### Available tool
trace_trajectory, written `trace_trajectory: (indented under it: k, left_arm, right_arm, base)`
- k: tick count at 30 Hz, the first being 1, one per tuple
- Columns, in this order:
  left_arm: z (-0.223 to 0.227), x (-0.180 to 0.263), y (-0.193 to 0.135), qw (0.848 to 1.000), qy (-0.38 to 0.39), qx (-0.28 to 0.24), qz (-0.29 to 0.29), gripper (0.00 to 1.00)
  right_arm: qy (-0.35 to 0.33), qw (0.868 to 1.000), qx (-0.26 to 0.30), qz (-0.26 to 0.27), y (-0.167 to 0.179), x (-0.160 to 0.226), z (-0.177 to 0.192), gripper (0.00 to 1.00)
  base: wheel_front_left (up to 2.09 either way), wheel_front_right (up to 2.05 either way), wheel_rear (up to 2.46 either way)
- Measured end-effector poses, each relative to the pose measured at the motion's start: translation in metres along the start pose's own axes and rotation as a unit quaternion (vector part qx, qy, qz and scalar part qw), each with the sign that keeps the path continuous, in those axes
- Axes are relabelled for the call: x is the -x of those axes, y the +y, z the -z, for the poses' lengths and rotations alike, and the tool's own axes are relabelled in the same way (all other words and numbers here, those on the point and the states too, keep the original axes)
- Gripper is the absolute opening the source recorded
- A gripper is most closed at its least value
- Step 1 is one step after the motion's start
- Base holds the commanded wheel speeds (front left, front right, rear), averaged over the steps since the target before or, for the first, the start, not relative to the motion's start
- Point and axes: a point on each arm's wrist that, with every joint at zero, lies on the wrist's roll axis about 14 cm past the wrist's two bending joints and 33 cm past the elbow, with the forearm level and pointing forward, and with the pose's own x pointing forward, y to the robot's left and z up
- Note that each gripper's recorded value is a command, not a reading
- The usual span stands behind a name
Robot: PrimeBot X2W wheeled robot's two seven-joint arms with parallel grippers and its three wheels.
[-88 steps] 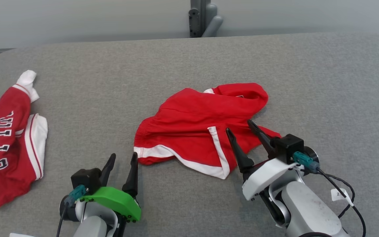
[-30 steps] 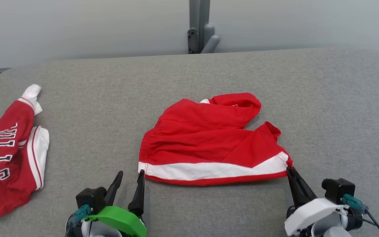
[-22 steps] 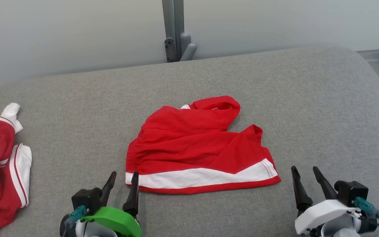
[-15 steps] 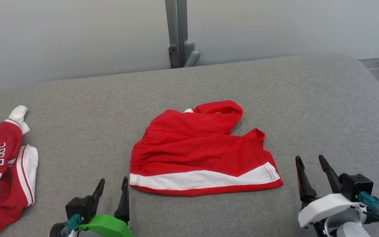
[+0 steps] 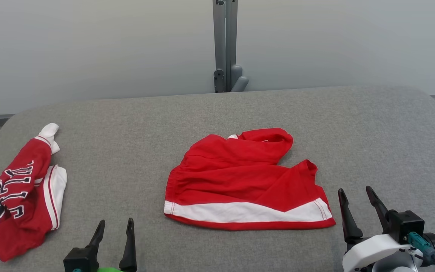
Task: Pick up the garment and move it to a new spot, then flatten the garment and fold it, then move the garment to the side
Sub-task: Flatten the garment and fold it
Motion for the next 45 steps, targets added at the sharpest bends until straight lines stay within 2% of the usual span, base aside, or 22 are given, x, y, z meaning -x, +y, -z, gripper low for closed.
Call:
trace_trajectory:
  k: [13, 27, 45]
  left_arm:
    - [-0.003, 0.007, -0.005, 1.000, -0.008, 0.001, 0.007, 1.00]
    - [0.024, -0.025, -0.044, 0.993, 0.045, 0.082, 0.068, 1.00]
    - [0.072, -0.065, -0.067, 0.978, 0.128, 0.139, 0.089, 1.00]
  right_arm:
    - [0.012, 1.000, -0.007, 0.003, 0.000, 0.008, 0.009, 1.00]
    - [0.068, 0.997, -0.014, -0.019, 0.013, -0.008, 0.045, 1.00]
    - [0.100, 0.995, -0.013, -0.019, 0.010, -0.032, 0.070, 1.00]
  base:
    - [0.00, 0.00, 0.00]
    - [0.00, 0.00, 0.00]
    - [0.00, 0.00, 0.00]
